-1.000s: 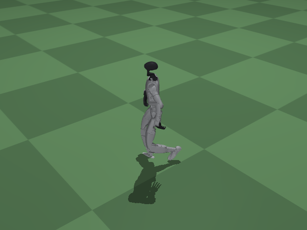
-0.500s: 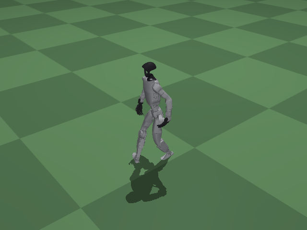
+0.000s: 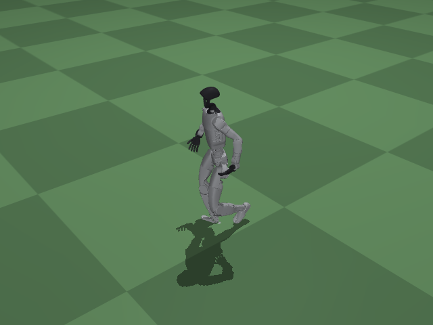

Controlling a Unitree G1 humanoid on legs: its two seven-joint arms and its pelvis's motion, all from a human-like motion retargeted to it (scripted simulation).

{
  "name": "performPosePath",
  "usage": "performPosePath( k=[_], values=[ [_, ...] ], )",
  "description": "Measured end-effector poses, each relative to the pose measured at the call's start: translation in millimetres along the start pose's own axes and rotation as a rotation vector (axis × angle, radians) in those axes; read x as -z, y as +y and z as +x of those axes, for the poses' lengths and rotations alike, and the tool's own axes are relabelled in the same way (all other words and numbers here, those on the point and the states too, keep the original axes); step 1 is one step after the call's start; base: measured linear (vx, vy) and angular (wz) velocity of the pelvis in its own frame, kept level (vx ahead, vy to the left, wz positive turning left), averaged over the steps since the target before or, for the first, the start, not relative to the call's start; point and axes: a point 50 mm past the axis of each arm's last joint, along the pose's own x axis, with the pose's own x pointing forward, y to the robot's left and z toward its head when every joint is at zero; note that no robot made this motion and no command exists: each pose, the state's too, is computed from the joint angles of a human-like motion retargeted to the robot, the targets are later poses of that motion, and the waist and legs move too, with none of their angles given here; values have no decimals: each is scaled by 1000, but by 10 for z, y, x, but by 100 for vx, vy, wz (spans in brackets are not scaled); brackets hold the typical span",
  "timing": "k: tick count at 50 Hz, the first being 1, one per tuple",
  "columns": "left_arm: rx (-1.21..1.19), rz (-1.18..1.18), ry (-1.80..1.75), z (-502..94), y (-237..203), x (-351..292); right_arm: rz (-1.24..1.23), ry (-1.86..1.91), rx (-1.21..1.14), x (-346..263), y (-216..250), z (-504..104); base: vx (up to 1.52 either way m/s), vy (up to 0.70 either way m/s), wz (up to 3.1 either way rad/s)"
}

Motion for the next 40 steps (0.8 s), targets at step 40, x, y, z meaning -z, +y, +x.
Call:
performPosePath(
  k=[40],
  values=[
    [-288, 909, 354, 211, 295, -1139, -1340, 203, 51, -788, 133, 738, -21, 3, 32]
  ],
)
